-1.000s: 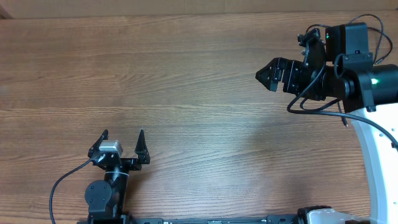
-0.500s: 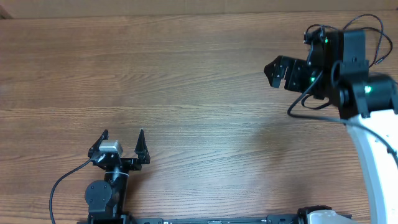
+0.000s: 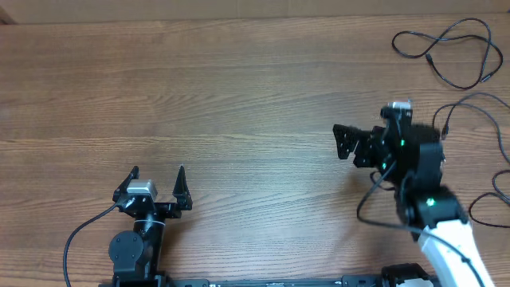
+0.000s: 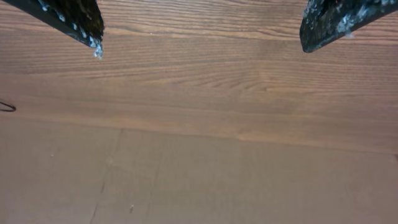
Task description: Untangle cables
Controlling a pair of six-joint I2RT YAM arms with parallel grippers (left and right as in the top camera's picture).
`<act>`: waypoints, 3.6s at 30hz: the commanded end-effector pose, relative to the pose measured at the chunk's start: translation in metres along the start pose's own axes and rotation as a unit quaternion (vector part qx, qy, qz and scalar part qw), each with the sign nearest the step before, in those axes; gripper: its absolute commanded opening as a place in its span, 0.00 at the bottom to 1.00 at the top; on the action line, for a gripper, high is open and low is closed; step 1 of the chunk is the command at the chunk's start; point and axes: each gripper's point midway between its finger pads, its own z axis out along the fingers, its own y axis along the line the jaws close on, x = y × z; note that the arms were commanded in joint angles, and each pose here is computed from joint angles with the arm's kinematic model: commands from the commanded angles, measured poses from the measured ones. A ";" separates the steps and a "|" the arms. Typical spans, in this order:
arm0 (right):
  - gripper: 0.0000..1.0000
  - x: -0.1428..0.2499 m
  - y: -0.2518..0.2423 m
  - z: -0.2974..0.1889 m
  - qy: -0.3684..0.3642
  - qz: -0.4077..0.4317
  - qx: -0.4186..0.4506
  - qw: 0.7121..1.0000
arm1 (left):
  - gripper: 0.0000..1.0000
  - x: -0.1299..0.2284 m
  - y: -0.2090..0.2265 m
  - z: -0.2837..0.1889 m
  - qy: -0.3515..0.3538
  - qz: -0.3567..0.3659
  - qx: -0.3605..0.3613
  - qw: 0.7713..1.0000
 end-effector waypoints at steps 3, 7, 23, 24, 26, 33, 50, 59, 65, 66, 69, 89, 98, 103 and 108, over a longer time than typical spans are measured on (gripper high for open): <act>1.00 0.001 0.004 -0.014 -0.114 -0.027 -0.037 0.992 | 1.00 0.001 0.001 0.000 -0.001 0.004 0.000 1.000; 1.00 -0.003 0.009 -0.027 -0.190 -0.045 -0.061 0.979 | 1.00 0.001 0.001 0.000 -0.001 0.004 0.000 1.000; 1.00 0.017 -0.001 -0.058 -0.293 -0.059 -0.064 0.952 | 1.00 0.001 0.001 0.000 -0.001 0.004 0.000 1.000; 1.00 0.017 -0.004 -0.059 -0.294 -0.056 -0.057 0.952 | 0.99 0.001 0.001 0.000 -0.001 0.004 0.000 1.000; 1.00 0.018 -0.007 -0.062 -0.297 -0.055 -0.048 0.952 | 1.00 0.001 0.001 0.000 -0.001 0.004 0.000 1.000; 1.00 0.021 -0.014 -0.070 -0.303 -0.057 -0.025 0.951 | 1.00 0.001 0.001 0.000 -0.001 0.004 0.000 1.000; 1.00 0.041 -0.025 -0.070 -0.275 -0.145 0.022 0.950 | 1.00 0.001 0.001 0.000 -0.001 0.004 0.000 1.000; 1.00 0.035 -0.044 -0.075 -0.282 -0.145 0.065 0.946 | 1.00 0.001 0.001 0.000 -0.001 0.004 0.000 1.000; 1.00 0.034 -0.050 -0.076 -0.283 -0.152 0.081 0.943 | 0.99 0.001 0.001 0.000 -0.001 0.004 0.000 1.000; 1.00 0.034 -0.050 -0.076 -0.283 -0.151 0.082 0.943 | 1.00 0.001 0.001 0.000 -0.001 0.004 0.000 1.000; 1.00 0.034 -0.050 -0.076 -0.284 -0.151 0.082 0.943 | 1.00 0.001 0.001 0.000 -0.001 0.004 0.000 1.000; 1.00 0.033 -0.050 -0.076 -0.285 -0.151 0.081 0.943 | 1.00 0.001 0.001 0.000 -0.001 0.004 0.000 1.000; 1.00 0.033 -0.050 -0.076 -0.285 -0.151 0.081 0.943 | 0.99 0.001 0.001 0.000 -0.001 0.004 0.000 1.000; 1.00 0.033 -0.050 -0.076 -0.285 -0.151 0.081 0.943 | 1.00 0.001 0.001 0.000 -0.001 0.004 0.000 1.000; 1.00 0.033 -0.050 -0.076 -0.285 -0.151 0.081 0.943 | 1.00 0.001 0.001 0.000 -0.001 0.004 0.000 1.000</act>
